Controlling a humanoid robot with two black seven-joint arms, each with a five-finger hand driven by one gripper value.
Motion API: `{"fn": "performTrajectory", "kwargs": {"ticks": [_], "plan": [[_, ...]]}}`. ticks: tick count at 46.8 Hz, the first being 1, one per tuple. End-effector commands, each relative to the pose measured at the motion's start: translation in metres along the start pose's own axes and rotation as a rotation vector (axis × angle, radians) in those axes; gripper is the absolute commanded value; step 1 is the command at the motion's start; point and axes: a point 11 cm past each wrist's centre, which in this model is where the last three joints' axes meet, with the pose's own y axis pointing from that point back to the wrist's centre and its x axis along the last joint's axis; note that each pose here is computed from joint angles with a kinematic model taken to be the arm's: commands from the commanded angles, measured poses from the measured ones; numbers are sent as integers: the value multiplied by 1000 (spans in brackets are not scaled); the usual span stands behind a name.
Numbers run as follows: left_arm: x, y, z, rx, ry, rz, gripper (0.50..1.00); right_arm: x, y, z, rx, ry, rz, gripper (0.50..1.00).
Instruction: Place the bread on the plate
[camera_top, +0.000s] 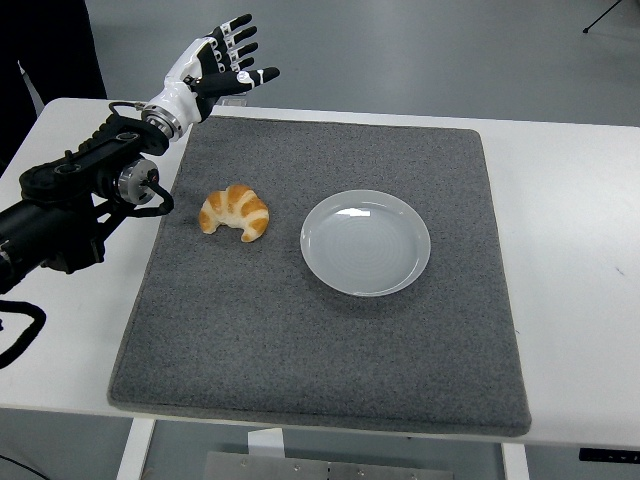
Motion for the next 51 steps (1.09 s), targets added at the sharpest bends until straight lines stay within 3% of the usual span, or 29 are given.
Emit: {"fn": "performTrajectory", "kwargs": {"ticks": [1,14,26,35,51], "plan": [[-2,0,14,10,-88,-62,1000,0,0,0,0,0,0,952],[-19,10,13,105,-352,-247,1000,0,0,0,0,0,0,954],[-11,25,8,156,-707,-405,1000,-1,0,0,0,0,-2,952],[-12,44,3,201,-792,-524,1000,0,0,0,0,0,1,954],[6,68,2,303,-789,-586,996,0,0,0,0,0,0,952]]}}
